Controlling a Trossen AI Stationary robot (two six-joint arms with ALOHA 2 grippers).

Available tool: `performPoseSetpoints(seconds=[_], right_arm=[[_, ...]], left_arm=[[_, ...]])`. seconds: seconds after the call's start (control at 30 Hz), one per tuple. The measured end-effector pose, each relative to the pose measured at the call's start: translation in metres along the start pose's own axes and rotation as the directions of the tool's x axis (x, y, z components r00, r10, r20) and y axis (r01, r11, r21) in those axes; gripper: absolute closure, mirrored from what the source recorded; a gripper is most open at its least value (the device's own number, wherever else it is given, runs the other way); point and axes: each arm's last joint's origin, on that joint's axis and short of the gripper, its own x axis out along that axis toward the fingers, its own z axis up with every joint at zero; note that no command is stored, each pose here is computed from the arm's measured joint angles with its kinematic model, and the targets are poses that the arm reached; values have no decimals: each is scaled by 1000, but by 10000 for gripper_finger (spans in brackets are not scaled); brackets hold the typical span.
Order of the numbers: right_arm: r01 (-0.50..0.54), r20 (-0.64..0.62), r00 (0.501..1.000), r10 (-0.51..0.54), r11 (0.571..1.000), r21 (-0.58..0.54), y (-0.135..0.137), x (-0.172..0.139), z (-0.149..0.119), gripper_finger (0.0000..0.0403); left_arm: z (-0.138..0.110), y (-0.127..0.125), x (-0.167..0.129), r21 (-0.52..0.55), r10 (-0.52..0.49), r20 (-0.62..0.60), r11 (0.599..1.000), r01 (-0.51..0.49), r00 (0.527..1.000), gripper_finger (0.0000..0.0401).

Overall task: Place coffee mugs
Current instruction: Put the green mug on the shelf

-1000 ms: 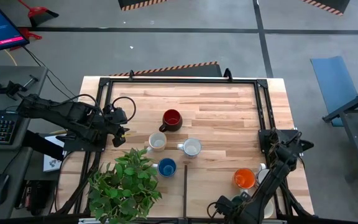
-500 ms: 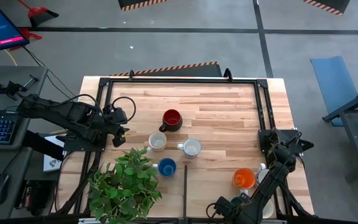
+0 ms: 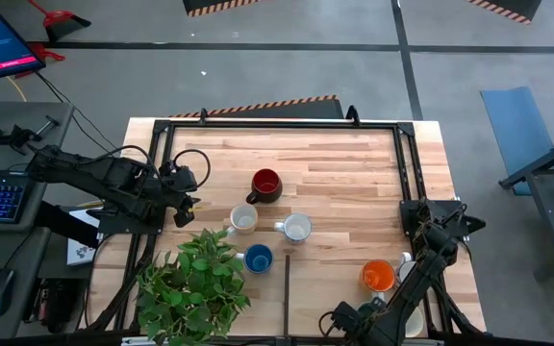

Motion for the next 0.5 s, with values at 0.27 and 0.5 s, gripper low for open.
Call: performPoseSetpoints(seconds=[0.27,0.5], right_arm=[[38,3,999,-38,997,62,-4,0,0,341],[42,-33,999,-40,997,66,-4,0,-1,317]], left_arm=[[0,0,0,0,0,0,1000,0,1000,256],[0,0,0,1,0,0,1000,0,1000,256]])
